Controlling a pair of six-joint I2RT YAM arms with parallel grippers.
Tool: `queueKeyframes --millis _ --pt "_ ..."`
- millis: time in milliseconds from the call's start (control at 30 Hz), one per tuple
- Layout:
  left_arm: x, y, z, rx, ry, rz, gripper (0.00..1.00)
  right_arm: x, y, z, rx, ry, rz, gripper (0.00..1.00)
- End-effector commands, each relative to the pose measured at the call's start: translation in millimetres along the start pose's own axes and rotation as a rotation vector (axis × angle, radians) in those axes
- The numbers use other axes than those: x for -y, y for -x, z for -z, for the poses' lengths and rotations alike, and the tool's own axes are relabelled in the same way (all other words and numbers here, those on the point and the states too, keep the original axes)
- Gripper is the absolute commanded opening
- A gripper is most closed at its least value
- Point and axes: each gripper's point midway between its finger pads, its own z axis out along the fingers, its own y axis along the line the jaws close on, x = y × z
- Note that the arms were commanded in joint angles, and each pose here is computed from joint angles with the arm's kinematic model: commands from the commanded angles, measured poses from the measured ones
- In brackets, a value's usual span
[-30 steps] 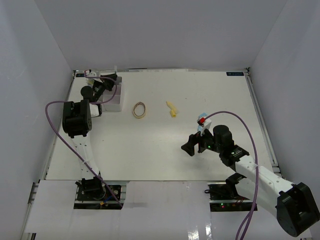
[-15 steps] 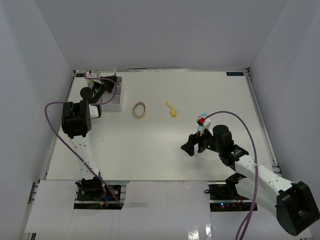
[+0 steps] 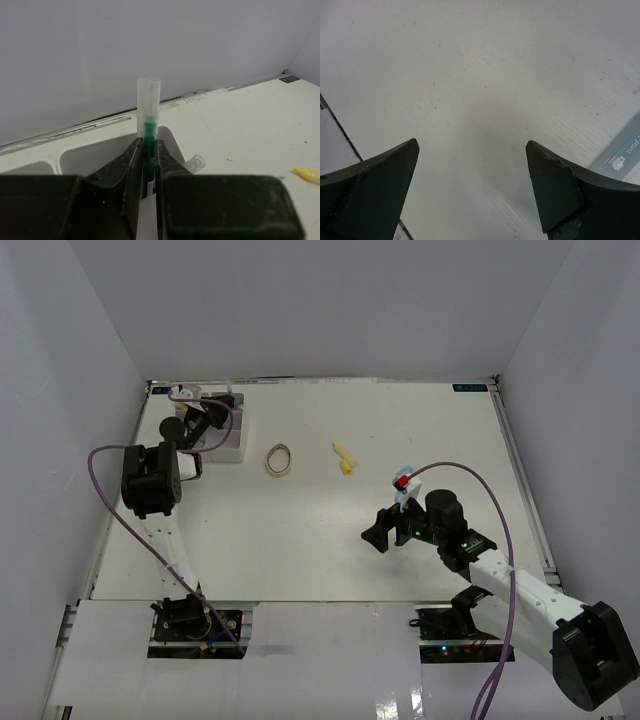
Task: Sort the stationery into containers
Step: Place the pen in the storage box.
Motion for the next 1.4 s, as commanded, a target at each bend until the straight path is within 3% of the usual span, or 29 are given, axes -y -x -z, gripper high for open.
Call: queueKeyframes --millis 0,367,567,800,833,900,933,1000,1033,1067,1133,1200,1367 --pt "51.6 129.0 7.3 0.390 -0.160 -0.375 0.24 -1.3 9.1 -0.6 0.038 0.014 0.026 0.94" --pt "56.2 135.2 12.4 0.393 -0.149 -0.367 0.45 -3.7 12.3 2.8 0.059 0.019 0.032 0.94" --pt "58.9 150.5 16.2 0.404 -0.118 -0.339 0.47 -5.7 16.3 5.0 0.075 0.024 0.039 0.94" --pt "77.1 172.9 23.6 0.306 -0.075 -0.234 0.46 -11.8 27.8 11.3 0.111 0.035 0.049 0.94" --pt "75.4 160.8 25.0 0.245 -0.052 -0.184 0.46 -12.8 30.1 13.2 0.120 0.035 0.046 0.93" --pt "88.3 177.1 26.7 0.228 -0.045 -0.163 0.46 -15.0 32.5 15.0 0.126 0.040 0.044 0.93" --pt "87.0 163.0 26.5 0.148 -0.024 -0.108 0.45 -16.3 37.7 17.0 0.137 0.039 0.044 0.93" --pt "106.4 177.6 25.2 0.112 -0.029 -0.096 0.45 -16.1 37.8 19.3 0.129 0.030 0.036 0.93" --pt "106.6 163.6 24.8 0.017 -0.003 -0.058 0.42 -17.0 40.4 21.3 0.136 0.027 0.029 0.93" --pt "117.6 174.7 25.3 0.003 0.000 -0.061 0.39 -14.9 38.0 22.0 0.125 0.013 0.017 0.93" --pt "134.5 149.3 24.2 -0.143 0.049 0.009 0.36 -14.5 38.7 24.3 0.123 0.002 0.007 0.93" --pt "158.2 152.6 24.9 -0.185 0.051 -0.009 0.36 -13.7 36.6 26.3 0.109 -0.009 -0.008 0.93" --pt "190.7 116.2 51.9 -0.361 0.121 0.158 0.39 -10.5 34.7 33.0 0.094 -0.052 -0.050 0.93"
